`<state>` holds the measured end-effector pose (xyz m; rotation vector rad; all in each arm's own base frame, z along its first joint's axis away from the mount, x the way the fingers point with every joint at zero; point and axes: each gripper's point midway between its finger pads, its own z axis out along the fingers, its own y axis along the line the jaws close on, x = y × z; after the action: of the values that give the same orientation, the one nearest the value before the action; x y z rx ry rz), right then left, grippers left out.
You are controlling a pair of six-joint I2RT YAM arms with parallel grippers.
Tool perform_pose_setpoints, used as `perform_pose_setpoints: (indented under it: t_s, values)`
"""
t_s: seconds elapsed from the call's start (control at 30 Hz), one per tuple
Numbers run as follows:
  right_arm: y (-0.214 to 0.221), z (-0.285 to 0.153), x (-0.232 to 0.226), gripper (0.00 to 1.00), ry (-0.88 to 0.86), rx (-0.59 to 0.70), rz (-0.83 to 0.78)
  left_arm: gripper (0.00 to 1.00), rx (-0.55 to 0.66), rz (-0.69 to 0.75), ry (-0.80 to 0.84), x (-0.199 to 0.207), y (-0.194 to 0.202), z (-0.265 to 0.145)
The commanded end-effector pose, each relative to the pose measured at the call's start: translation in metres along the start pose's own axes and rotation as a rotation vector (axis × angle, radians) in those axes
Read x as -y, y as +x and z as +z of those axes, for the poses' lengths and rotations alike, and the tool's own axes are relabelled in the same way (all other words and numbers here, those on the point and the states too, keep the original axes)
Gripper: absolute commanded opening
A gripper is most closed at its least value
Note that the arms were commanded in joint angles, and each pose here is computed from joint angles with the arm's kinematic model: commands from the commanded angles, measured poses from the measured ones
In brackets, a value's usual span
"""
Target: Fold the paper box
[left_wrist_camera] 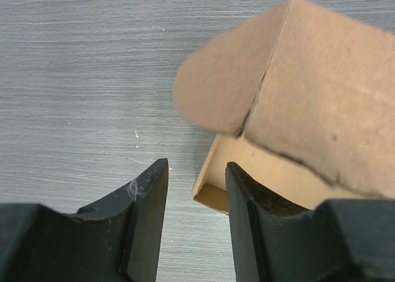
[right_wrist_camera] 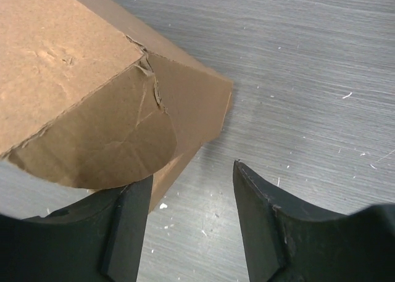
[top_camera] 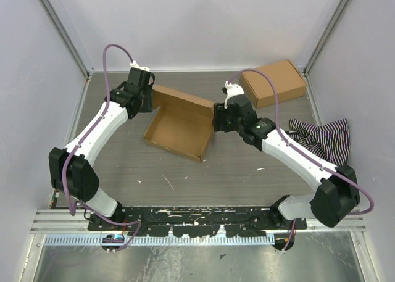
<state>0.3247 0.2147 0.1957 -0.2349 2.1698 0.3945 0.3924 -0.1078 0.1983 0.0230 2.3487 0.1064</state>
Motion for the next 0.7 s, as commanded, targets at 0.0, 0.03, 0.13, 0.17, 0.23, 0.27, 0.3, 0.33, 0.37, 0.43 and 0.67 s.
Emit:
perform_pose_setpoints:
  t_s: [0.0, 0.03, 0.13, 0.17, 0.23, 0.27, 0.3, 0.33, 0.37, 0.43, 0.67]
  values:
    - [-0.039, 0.010, -0.002, 0.58, 0.062, 0.152, 0.041, 0.49, 0.034, -0.011, 0.014, 0.001, -0.008, -0.008]
    - [-0.042, 0.012, -0.003, 0.57, 0.068, 0.160, 0.044, 0.49, 0.034, -0.011, 0.014, 0.001, -0.007, -0.008]
    - [-0.048, 0.019, -0.007, 0.54, 0.077, 0.180, 0.045, 0.49, 0.031, -0.011, 0.014, 0.001, -0.007, -0.008]
    - [-0.048, 0.021, -0.007, 0.53, 0.082, 0.182, 0.043, 0.49, 0.031, -0.011, 0.014, 0.000, -0.006, -0.008]
    - [-0.050, 0.023, -0.008, 0.51, 0.094, 0.197, 0.042, 0.49, 0.032, -0.012, 0.013, 0.000, -0.006, -0.009]
    - [-0.052, 0.024, -0.009, 0.51, 0.097, 0.210, 0.043, 0.49, 0.032, -0.011, 0.012, 0.000, -0.006, -0.010]
    - [-0.053, 0.024, -0.008, 0.51, 0.105, 0.220, 0.044, 0.49, 0.032, -0.010, 0.011, -0.001, -0.006, -0.010]
    - [-0.055, 0.025, -0.008, 0.51, 0.111, 0.230, 0.042, 0.49, 0.032, -0.008, 0.008, -0.001, -0.006, -0.010]
    - [-0.056, 0.025, -0.008, 0.51, 0.115, 0.235, 0.040, 0.49, 0.034, -0.007, 0.009, -0.002, -0.006, -0.011]
    - [-0.060, 0.025, -0.007, 0.51, 0.125, 0.245, 0.045, 0.49, 0.035, -0.004, 0.003, -0.003, -0.005, -0.011]
    - [-0.057, 0.035, 0.005, 0.05, 0.218, 0.226, 0.043, 0.50, 0.047, -0.006, -0.020, -0.008, -0.008, -0.012]
